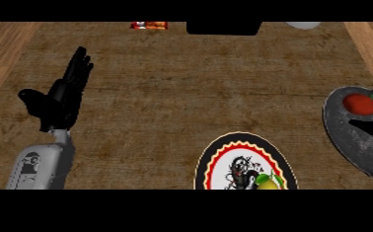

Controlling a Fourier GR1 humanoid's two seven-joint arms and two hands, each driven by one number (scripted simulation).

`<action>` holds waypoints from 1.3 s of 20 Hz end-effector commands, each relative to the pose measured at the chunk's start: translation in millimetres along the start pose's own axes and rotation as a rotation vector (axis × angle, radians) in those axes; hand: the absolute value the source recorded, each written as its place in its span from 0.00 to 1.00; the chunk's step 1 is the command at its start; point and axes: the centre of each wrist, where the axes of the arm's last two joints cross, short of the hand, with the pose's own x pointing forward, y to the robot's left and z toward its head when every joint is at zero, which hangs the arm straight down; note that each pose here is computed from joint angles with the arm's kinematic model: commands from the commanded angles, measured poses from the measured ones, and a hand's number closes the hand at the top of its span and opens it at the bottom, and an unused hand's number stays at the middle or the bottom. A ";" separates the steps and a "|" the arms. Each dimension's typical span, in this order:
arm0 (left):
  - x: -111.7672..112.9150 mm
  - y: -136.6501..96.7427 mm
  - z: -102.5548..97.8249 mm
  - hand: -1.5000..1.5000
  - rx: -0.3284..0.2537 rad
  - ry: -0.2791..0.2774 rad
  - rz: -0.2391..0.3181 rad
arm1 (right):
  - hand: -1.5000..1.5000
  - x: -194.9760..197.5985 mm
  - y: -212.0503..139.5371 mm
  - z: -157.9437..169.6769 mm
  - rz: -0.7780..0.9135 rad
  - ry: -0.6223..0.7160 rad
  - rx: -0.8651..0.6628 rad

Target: Pick the bell pepper from the plate and place it in the pan

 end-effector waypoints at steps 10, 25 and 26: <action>-14.4 12.1 17.0 0.50 0.047 0.024 -0.012 | 0.00 -62.2 -63.1 56.5 -0.434 -0.120 -0.082; 1.8 26.3 4.9 0.50 0.070 0.031 -0.010 | 0.00 -105.8 -151.2 176.2 -0.502 -0.218 0.015; -2.8 32.0 10.0 0.50 0.065 0.045 -0.020 | 0.00 -99.6 -147.9 172.8 -0.504 -0.204 0.017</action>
